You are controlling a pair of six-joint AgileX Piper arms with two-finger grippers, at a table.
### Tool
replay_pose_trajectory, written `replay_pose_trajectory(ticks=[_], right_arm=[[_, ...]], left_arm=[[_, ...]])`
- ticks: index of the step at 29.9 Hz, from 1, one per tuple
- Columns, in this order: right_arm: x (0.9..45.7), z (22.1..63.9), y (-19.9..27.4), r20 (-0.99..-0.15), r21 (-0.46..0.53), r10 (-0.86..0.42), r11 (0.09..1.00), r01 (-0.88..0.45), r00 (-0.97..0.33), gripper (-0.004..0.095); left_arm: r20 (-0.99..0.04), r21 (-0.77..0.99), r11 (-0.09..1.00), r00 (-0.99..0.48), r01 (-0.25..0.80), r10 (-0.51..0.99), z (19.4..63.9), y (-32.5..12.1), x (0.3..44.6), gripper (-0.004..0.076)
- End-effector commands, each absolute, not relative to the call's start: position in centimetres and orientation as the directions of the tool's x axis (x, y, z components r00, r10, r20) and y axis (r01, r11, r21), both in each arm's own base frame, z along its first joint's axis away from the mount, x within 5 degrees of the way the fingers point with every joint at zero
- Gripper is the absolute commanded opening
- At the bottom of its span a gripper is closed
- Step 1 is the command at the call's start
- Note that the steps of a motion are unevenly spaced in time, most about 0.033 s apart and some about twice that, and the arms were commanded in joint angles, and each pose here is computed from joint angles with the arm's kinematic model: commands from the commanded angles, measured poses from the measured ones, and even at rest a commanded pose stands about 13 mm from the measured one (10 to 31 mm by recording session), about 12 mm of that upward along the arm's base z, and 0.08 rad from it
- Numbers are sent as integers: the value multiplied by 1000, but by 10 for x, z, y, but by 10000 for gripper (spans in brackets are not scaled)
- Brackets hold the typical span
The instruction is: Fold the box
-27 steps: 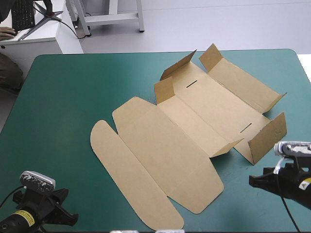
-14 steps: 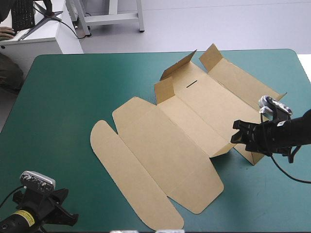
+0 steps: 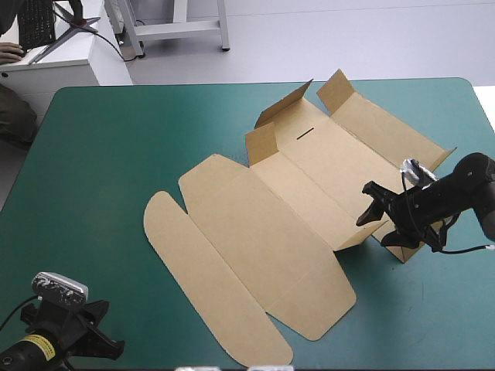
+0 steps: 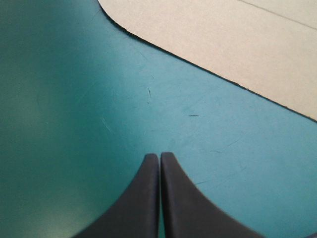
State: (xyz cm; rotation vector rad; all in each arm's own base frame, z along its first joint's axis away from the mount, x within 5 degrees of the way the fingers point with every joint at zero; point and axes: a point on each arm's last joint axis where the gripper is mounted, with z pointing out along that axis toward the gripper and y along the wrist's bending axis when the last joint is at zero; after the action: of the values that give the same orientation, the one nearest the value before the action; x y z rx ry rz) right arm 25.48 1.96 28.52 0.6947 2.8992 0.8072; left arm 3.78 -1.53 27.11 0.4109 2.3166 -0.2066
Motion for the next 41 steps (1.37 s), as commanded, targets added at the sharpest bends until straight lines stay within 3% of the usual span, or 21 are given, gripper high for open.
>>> replay_pose_trajectory(ticks=[1,11,15,23,29,41], right_arm=[[256,295,22,84,520,449,742,423,-890,576],[258,291,20,162,483,557,675,558,-814,544],[258,291,20,179,478,573,660,580,-800,396],[260,290,19,155,478,585,661,579,-796,-20],[259,287,13,113,426,581,705,567,-806,-16],[262,288,13,74,454,577,707,543,-813,-18]], left_arm=[[-760,-33,936,-616,351,205,282,-17,42,-9],[-760,-33,936,-616,351,205,282,-17,42,-10],[-758,-33,936,-619,351,206,281,-17,42,-9],[-758,-37,937,-621,348,201,281,-17,42,-10],[-758,-37,937,-621,348,201,281,-17,42,-9],[-760,-36,936,-618,349,202,281,-17,42,-9]])
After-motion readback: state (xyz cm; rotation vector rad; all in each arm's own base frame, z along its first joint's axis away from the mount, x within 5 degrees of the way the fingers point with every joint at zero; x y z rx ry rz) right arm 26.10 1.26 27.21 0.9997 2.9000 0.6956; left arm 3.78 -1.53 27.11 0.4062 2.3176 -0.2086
